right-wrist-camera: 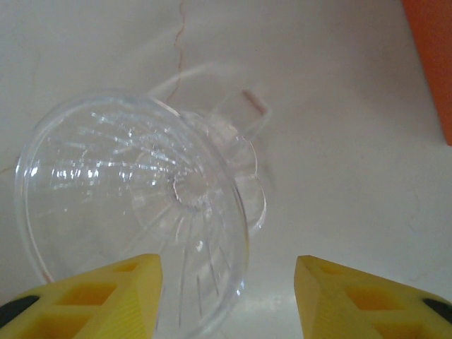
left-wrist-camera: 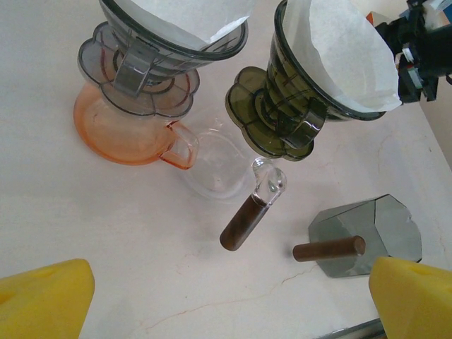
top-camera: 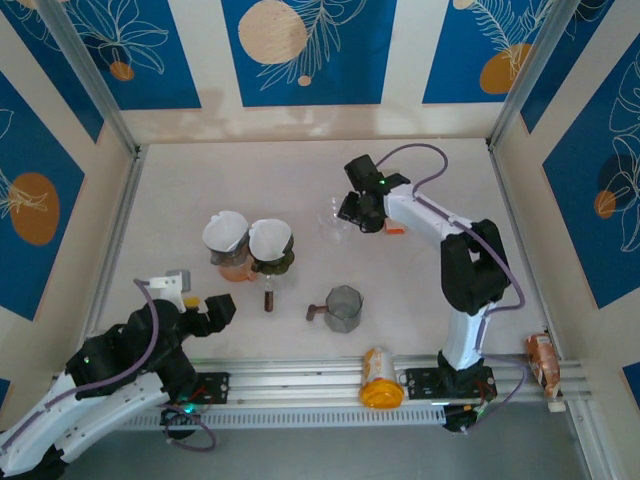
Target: Place the coffee filter in the dripper
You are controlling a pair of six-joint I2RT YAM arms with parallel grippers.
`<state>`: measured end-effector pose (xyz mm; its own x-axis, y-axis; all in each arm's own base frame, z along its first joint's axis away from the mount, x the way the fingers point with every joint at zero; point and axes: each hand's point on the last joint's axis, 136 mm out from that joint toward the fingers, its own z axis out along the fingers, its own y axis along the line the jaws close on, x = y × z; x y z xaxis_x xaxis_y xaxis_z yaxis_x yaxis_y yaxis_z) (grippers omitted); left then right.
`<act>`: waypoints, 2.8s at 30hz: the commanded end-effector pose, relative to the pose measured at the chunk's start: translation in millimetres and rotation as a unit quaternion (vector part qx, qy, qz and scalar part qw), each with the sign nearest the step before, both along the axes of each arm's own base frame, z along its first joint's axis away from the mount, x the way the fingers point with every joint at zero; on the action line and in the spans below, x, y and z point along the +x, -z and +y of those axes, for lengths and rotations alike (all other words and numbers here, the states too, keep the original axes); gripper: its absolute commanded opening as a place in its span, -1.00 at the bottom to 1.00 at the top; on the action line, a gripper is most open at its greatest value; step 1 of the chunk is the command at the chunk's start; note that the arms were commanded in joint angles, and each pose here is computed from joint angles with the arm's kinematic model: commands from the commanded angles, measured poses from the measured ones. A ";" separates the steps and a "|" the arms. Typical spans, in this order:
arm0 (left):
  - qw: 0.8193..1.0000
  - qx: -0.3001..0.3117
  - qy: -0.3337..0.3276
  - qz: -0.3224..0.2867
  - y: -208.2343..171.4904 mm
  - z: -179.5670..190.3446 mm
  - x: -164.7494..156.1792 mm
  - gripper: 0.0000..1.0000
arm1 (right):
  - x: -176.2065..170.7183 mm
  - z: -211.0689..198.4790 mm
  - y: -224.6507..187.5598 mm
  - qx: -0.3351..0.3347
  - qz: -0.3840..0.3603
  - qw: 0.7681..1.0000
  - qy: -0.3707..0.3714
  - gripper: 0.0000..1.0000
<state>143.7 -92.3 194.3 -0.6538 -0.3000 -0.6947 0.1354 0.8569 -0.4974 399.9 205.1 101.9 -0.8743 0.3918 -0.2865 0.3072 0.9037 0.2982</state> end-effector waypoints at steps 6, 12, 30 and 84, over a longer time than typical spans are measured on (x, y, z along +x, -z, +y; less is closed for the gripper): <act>1.000 -0.008 0.005 0.001 3.4 -3.7 -0.3 1.00 | 1.8 7.0 15.6 0.018 0.033 0.999 0.006 -0.22; 1.000 -0.012 0.003 0.002 4.4 -3.1 -0.6 1.00 | -2.1 7.6 19.1 0.028 0.042 0.999 0.003 -0.59; 1.000 -0.008 -0.005 0.003 5.6 7.3 -5.8 1.00 | -72.5 -20.1 -74.6 0.061 -0.044 0.996 -0.045 -1.00; 1.000 -0.007 -0.011 0.005 10.8 10.1 -6.0 1.00 | -238.7 -11.2 -63.1 0.040 0.075 0.975 -0.207 -0.83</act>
